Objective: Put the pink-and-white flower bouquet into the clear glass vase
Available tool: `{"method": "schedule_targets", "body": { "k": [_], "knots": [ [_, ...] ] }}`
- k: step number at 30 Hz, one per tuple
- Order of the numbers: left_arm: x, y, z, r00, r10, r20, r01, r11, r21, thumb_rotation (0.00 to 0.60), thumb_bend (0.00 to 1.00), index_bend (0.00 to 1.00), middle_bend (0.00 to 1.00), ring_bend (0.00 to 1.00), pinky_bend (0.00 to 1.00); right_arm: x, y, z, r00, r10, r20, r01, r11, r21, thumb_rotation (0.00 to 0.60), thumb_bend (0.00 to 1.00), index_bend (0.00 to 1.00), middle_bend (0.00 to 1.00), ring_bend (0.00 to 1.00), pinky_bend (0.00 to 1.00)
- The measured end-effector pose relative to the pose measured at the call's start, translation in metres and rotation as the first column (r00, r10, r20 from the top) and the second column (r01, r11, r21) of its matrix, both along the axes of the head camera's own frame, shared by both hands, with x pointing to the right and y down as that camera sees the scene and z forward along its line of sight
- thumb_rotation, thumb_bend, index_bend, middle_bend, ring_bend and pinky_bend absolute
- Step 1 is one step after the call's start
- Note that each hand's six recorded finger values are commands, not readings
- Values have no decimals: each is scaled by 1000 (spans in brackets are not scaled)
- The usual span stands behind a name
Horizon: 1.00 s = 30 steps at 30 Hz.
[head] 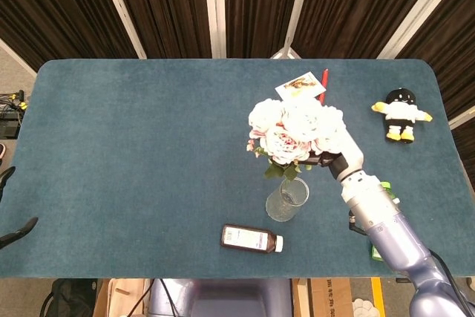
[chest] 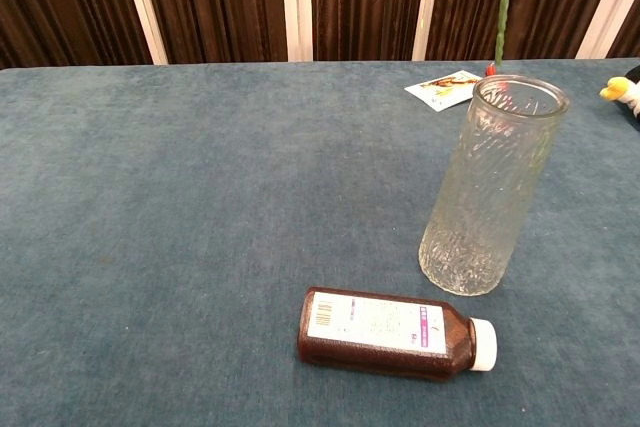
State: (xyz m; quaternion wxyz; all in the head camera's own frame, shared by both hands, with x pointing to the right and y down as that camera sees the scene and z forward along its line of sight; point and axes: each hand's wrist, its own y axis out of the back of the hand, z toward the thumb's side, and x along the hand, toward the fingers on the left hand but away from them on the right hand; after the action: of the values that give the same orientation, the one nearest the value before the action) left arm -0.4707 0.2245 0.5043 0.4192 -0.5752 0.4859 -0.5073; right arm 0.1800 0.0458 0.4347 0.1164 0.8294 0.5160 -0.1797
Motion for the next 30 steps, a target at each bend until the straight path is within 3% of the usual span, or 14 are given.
{"method": "schedule_targets", "body": {
  "k": [18,30],
  "knots": [
    [4,2,0,1000,6,10,-6,1000,3,600,166,121,0,0,115,23,5,41,1000,2,-28,-4,999,-44,600,474,707,468,518,166],
    [7,3,3,1000,14,10,-14,1000,-8,600,166,121,0,0,116,29,32,72,998,-62,-16,60,993,-106,600,473,707,469,456,159]
  ]
}}
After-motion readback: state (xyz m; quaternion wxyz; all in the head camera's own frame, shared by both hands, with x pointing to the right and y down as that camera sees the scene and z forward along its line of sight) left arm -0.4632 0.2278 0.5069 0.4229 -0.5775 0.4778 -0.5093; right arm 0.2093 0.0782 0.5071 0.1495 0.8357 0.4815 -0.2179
